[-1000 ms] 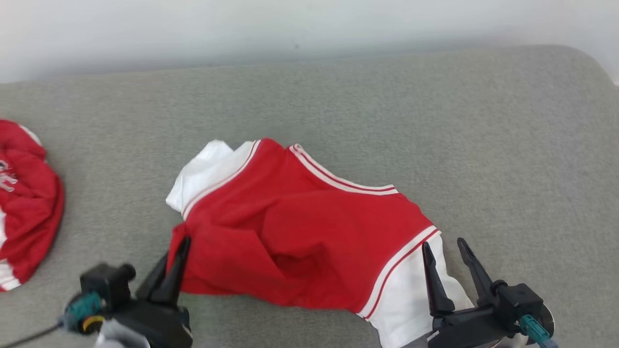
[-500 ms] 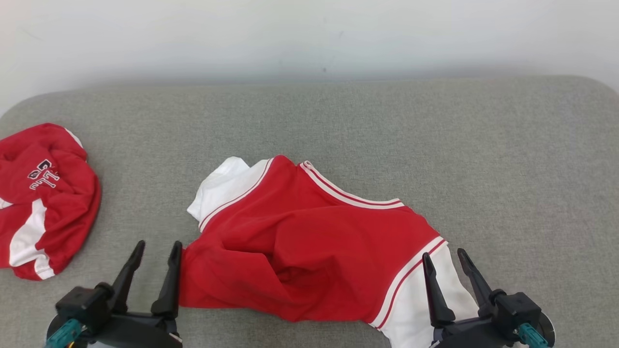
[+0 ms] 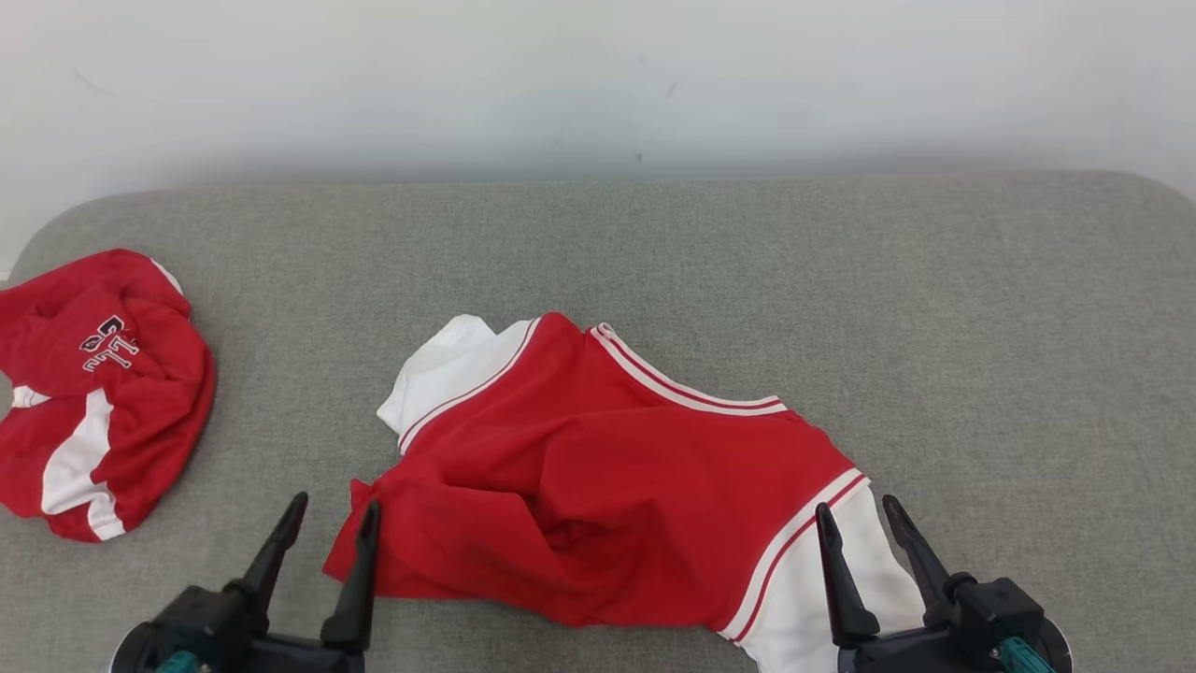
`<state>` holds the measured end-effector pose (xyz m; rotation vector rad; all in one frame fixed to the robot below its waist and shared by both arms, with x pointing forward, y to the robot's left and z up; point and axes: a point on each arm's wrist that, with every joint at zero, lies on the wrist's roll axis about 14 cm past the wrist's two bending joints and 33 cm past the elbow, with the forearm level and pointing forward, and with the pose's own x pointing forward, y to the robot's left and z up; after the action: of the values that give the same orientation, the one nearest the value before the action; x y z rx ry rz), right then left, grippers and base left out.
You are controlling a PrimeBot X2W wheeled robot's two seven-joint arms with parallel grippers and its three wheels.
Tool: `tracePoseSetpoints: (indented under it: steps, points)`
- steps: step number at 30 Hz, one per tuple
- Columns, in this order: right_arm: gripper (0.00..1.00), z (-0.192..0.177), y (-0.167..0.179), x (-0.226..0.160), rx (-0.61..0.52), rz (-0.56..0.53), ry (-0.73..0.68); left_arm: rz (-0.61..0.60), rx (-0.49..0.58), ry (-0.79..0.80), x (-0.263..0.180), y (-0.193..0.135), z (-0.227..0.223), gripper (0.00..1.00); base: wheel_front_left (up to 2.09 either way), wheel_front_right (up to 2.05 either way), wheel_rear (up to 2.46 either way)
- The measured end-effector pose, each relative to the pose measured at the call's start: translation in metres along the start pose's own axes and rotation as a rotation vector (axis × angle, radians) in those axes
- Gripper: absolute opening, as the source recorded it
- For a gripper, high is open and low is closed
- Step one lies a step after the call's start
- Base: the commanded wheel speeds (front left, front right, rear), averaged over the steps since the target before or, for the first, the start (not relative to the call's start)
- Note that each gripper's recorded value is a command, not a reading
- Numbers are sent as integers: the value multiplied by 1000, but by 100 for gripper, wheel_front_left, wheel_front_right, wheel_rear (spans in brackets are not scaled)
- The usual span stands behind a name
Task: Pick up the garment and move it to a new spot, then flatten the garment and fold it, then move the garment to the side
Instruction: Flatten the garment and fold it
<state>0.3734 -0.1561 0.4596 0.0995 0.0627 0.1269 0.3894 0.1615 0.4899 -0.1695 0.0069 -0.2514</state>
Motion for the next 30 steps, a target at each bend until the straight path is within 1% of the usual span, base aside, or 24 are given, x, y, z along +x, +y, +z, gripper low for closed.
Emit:
tracePoseSetpoints:
  steps: [4, 10, 17, 18, 20, 26, 30]
  points:
    - [100, -1, 0, -1, 0, 0, 2, -34, 28, 34, 1, -7, -10, 100, 0, 0, 0]
    - [100, -2, -1, -4, 1, -6, 7, -76, 57, 56, 14, -12, -13, 100, 0, 0, 0]
    - [100, -4, -13, -11, 4, -46, 15, -132, 69, 118, 28, -20, -29, 100, 0, 0, 0]
    - [100, -4, -15, -11, 4, -53, 15, -135, 59, 130, 29, -20, -33, 44, 0, 0, 0]
    - [100, -5, -19, -13, 4, -66, 15, -138, 55, 148, 30, -21, -38, 0, 0, 0, 0]
    - [100, -5, -22, -17, 5, -75, 15, -123, 37, 176, 27, -17, -45, 0, 0, 0, 0]
    - [100, -4, -17, -14, 5, -58, 13, -108, 18, 153, 24, -16, -38, 0, 0, 0, 0]
